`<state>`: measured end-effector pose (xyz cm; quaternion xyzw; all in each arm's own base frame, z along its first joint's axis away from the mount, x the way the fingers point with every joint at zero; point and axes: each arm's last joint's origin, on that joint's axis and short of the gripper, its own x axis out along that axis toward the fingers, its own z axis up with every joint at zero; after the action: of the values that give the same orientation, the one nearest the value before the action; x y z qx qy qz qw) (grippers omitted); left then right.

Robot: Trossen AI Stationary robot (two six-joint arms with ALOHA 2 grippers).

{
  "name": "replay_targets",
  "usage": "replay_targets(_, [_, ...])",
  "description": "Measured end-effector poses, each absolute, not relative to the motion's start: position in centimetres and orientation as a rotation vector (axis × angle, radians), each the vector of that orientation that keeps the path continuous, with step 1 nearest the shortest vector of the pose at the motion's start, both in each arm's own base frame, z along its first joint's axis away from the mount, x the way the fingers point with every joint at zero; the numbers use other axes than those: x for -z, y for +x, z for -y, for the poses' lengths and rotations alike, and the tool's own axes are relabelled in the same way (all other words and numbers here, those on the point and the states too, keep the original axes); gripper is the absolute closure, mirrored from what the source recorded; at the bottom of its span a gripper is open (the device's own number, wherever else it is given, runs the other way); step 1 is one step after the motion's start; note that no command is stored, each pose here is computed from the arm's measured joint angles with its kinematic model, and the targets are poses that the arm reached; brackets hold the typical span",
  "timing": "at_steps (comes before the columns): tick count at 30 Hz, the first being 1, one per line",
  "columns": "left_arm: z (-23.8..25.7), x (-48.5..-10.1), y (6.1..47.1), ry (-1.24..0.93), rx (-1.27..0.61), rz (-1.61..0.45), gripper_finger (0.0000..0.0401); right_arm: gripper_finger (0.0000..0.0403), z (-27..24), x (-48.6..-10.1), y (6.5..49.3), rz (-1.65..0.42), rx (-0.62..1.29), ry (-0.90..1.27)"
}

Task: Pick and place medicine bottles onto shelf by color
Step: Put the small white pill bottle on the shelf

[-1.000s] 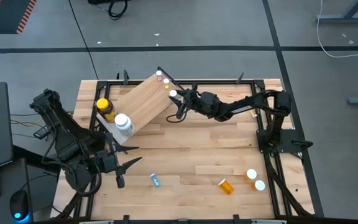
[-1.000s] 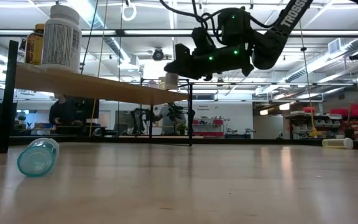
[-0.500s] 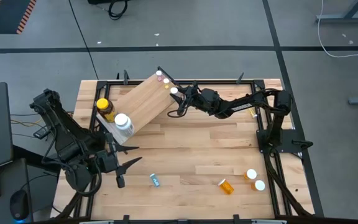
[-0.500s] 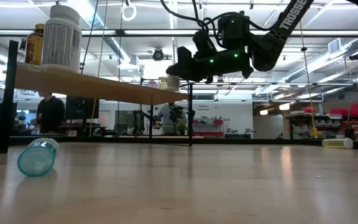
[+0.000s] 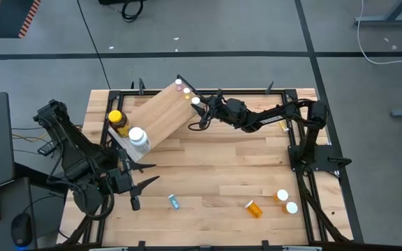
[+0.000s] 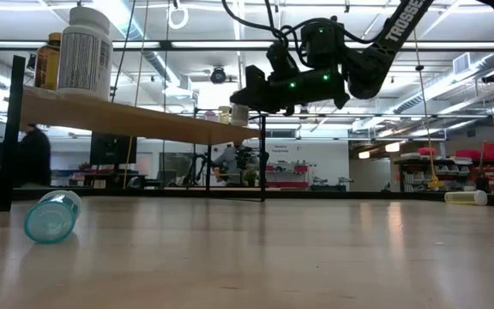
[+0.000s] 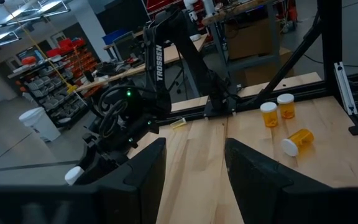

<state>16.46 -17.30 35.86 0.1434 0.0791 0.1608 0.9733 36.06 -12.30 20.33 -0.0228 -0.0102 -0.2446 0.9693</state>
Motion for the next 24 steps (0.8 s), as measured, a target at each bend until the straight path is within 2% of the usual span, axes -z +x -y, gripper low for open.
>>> replay_targets(24, [17.3,-35.86,16.46,0.289,-0.324,-0.16,0.0229,0.0224,12.55,-20.23,36.0,0.015,0.462,-0.029])
